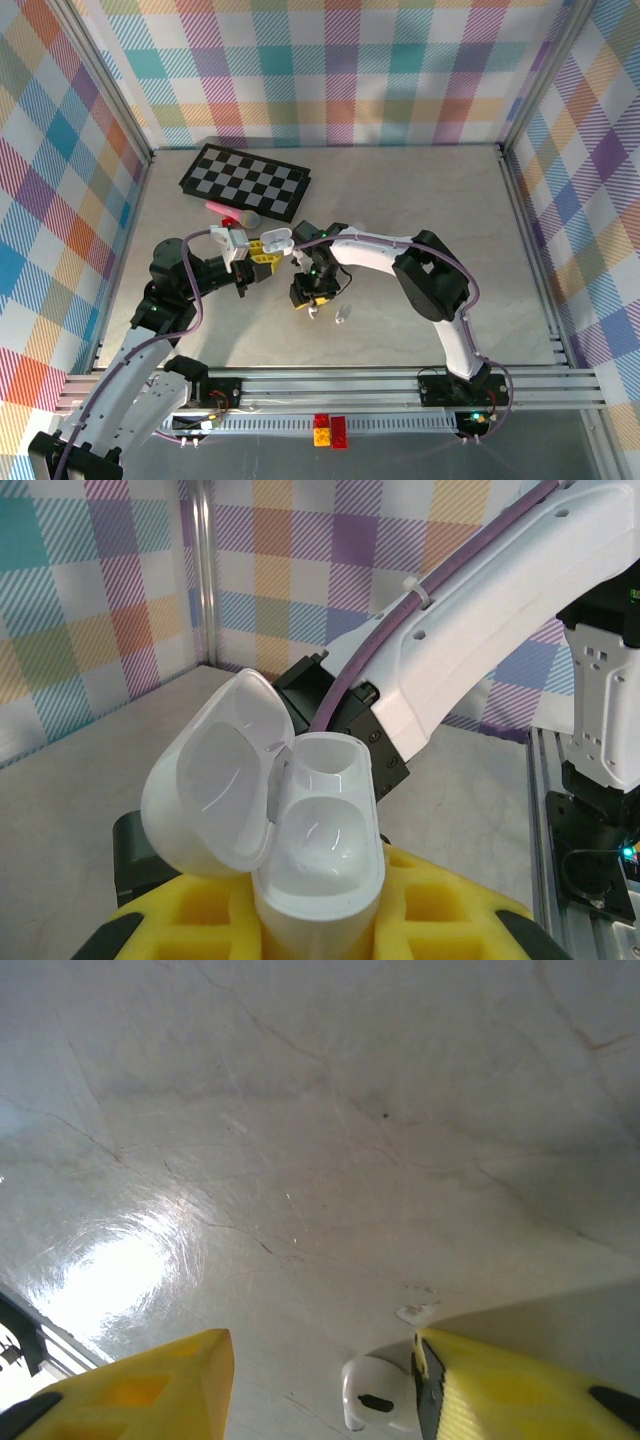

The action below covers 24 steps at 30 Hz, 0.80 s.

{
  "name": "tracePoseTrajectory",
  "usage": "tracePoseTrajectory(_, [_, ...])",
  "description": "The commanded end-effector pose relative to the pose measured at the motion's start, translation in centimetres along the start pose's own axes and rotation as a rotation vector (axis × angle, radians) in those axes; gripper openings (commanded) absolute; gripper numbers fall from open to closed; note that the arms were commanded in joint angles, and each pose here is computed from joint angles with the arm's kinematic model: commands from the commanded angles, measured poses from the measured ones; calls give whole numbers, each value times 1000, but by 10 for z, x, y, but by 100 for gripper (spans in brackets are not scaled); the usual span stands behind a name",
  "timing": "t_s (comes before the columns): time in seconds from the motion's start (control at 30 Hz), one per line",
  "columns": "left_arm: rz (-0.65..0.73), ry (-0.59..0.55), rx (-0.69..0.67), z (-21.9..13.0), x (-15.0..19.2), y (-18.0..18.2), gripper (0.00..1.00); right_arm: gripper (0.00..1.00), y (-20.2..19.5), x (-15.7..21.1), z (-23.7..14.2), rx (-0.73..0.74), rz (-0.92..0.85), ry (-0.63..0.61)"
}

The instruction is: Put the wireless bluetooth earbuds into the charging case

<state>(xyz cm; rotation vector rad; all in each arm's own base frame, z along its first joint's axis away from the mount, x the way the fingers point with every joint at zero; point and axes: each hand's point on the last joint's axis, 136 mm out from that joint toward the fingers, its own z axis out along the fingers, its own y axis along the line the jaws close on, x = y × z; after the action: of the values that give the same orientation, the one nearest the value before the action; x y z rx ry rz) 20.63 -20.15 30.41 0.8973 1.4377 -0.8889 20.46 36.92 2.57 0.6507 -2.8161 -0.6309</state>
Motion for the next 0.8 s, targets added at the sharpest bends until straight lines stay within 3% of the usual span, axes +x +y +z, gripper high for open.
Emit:
tracePoseTrajectory(0.0, [44, -28, 10, -4, -14, -3, 0, 47, 6, 17, 2, -38, 0, 42])
tracePoseTrajectory(0.47, [33, -20, 12, -1, -10, -1, 1, 38, 2, 34, 2, -27, -15, 88])
tracePoseTrajectory(0.77, [30, -18, 16, 1, -10, 1, 0, 38, 2, 40, 1, -23, -20, 94])
